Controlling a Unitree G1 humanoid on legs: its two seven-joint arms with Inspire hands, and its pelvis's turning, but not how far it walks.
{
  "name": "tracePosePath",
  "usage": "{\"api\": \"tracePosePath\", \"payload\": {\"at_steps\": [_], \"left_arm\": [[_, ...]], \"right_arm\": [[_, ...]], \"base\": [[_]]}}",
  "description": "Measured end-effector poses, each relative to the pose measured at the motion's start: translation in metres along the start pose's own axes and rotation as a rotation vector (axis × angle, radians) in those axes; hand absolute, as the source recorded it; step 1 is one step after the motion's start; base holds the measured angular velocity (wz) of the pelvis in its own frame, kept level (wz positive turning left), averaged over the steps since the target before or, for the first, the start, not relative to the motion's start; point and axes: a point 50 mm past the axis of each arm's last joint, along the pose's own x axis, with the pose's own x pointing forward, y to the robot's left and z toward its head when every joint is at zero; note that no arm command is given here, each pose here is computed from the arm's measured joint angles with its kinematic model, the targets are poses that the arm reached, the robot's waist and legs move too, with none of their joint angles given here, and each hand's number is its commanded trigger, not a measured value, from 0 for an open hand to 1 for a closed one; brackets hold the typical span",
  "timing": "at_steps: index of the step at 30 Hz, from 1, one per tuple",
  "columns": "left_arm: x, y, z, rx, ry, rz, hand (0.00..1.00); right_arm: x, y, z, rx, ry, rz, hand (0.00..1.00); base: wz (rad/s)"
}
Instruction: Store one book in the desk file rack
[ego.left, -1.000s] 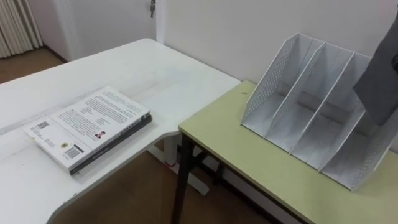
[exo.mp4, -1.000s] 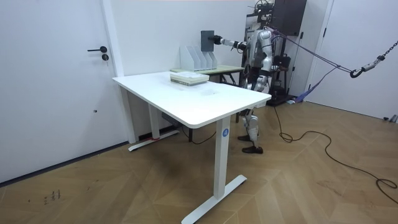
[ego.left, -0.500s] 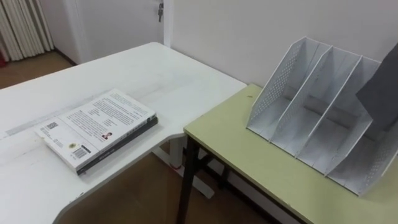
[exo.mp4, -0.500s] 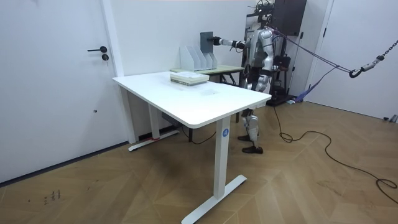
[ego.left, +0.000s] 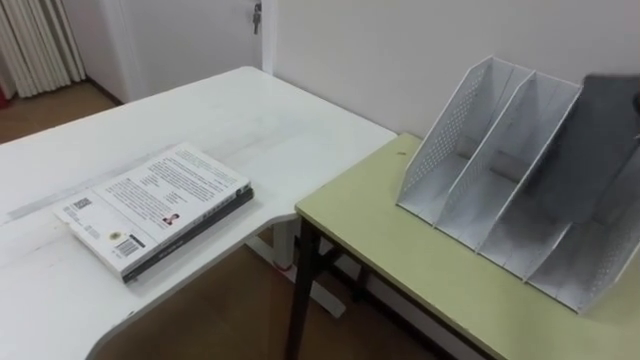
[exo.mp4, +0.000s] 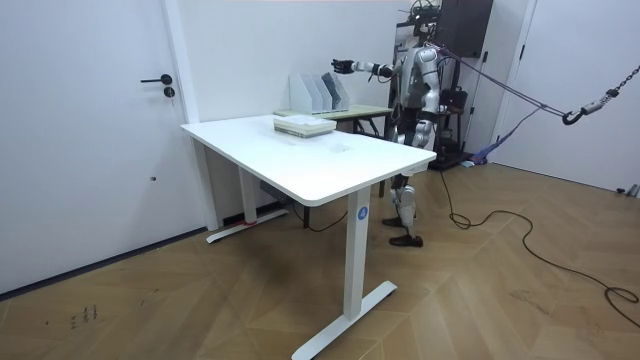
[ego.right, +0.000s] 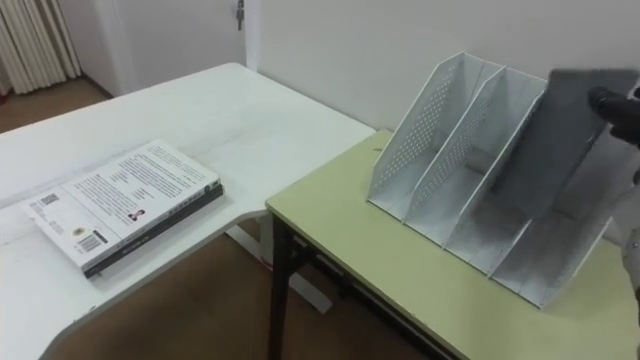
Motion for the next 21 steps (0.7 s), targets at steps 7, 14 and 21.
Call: {"api": "tracePosePath", "payload": {"at_steps": [7, 14, 21], "left_arm": [[0.0, 0.0004, -0.0012, 0.003, 0.005, 0.011, 0.0], [-0.0008, 0.002, -0.0029, 0.0, 0.009, 0.018, 0.0], [-0.0009, 0.0026, -0.0025, 0.0, 0.007, 0.023, 0.0]], "right_arm": [[0.0, 0.0037, 0.0029, 0.013, -0.004, 0.018, 0.0], [0.0, 0.0046, 0.0031, 0.039, 0.006, 0.024, 0.0], [0.0002, 0.0047, 0.0039, 0.043, 0.005, 0.024, 0.0]], "base": [[0.0], [0.0], [0.0]]}}
